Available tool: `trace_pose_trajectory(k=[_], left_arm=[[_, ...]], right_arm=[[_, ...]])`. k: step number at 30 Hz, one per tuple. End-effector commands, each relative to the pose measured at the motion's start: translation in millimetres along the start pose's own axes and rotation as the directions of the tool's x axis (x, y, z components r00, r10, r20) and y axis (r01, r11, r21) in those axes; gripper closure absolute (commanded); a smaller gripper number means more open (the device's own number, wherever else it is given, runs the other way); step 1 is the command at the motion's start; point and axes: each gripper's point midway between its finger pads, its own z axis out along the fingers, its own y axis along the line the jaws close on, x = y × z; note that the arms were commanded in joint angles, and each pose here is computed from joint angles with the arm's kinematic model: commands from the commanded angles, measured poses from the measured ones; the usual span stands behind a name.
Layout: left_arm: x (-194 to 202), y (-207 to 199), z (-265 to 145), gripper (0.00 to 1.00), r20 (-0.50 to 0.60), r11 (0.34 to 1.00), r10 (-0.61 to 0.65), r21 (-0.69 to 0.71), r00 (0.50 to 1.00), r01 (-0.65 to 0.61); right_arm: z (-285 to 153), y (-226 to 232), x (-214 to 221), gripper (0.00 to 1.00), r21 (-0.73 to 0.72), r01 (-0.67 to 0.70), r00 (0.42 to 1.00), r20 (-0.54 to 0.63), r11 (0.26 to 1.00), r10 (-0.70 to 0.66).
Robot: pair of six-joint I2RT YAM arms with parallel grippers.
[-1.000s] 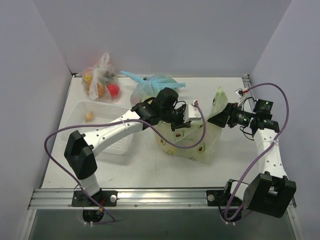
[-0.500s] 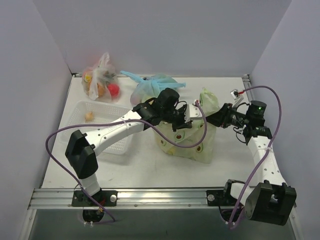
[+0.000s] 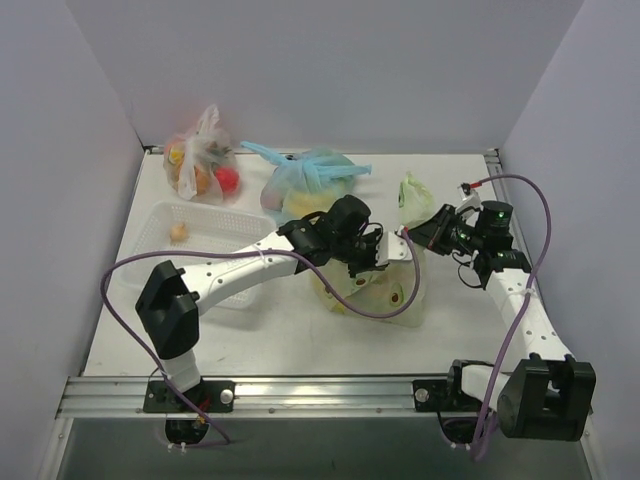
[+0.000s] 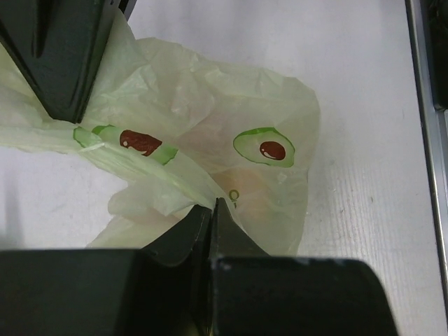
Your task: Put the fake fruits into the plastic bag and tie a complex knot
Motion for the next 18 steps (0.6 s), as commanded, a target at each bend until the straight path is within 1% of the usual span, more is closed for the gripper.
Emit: trace_pose_trajectory(k=[1, 2, 3, 4, 6, 7, 9, 10, 12, 14, 16, 18], left_arm=[[9, 0, 7, 1.00, -0.039, 1.000, 0.012, -0.008, 0.999, -0.012], [5, 3, 6, 1.00, -0.032, 1.000, 0.009, -0.016, 0.999, -0.010], [5, 6, 6, 1.00, -0.031, 1.000, 0.006, -0.019, 1.000, -0.006], [2, 7, 6, 1.00, -0.020, 1.000, 0.003, -0.021, 1.000, -0.004], [-5, 13, 2, 1.00, 0.004, 1.000, -0.003, -0.028, 1.000, 0.003], [-10, 16, 1, 1.00, 0.020, 0.999, -0.001, -0.035, 1.000, 0.002], [-17, 19, -2, 1.00, 0.051, 0.999, -0.018, -0.032, 0.999, 0.020], [-18, 20, -3, 1.00, 0.059, 0.999, -0.026, -0.028, 0.998, 0.028], [-24, 18, -5, 1.00, 0.083, 0.999, -0.030, -0.014, 0.996, 0.031], [-29, 17, -8, 1.00, 0.106, 1.000, -0.006, -0.006, 0.994, 0.007], [-35, 15, -11, 1.00, 0.131, 1.000, 0.013, -0.001, 0.991, -0.013], [-39, 13, -12, 1.00, 0.144, 1.000, 0.027, 0.008, 0.989, -0.028]], right_arm=[[-2, 8, -10, 1.00, 0.036, 0.008, 0.999, 0.044, 0.999, -0.009], [-2, 12, -8, 1.00, 0.012, 0.014, 0.999, 0.031, 1.000, -0.015], [-2, 22, -1, 0.93, -0.048, 0.010, 1.000, -0.007, 0.999, -0.010], [-3, 25, 0, 0.79, -0.067, 0.022, 1.000, -0.009, 0.997, -0.022], [-4, 28, 6, 0.63, -0.103, 0.034, 0.999, -0.021, 0.994, -0.037], [-6, 31, 6, 0.50, -0.118, 0.052, 0.999, -0.010, 0.992, -0.053], [-8, 34, 10, 0.37, -0.139, 0.059, 0.998, -0.016, 0.989, -0.062], [-8, 34, 11, 0.35, -0.145, 0.061, 0.998, -0.013, 0.988, -0.064], [-8, 35, 13, 0.32, -0.151, 0.066, 0.998, -0.010, 0.986, -0.068], [-5, 29, 11, 0.29, -0.105, 0.084, 0.996, 0.007, 0.991, -0.084], [2, 26, 12, 0.29, -0.058, 0.107, 0.994, 0.003, 0.993, -0.107], [8, 28, 15, 0.29, -0.039, 0.128, 0.992, -0.003, 0.991, -0.128]])
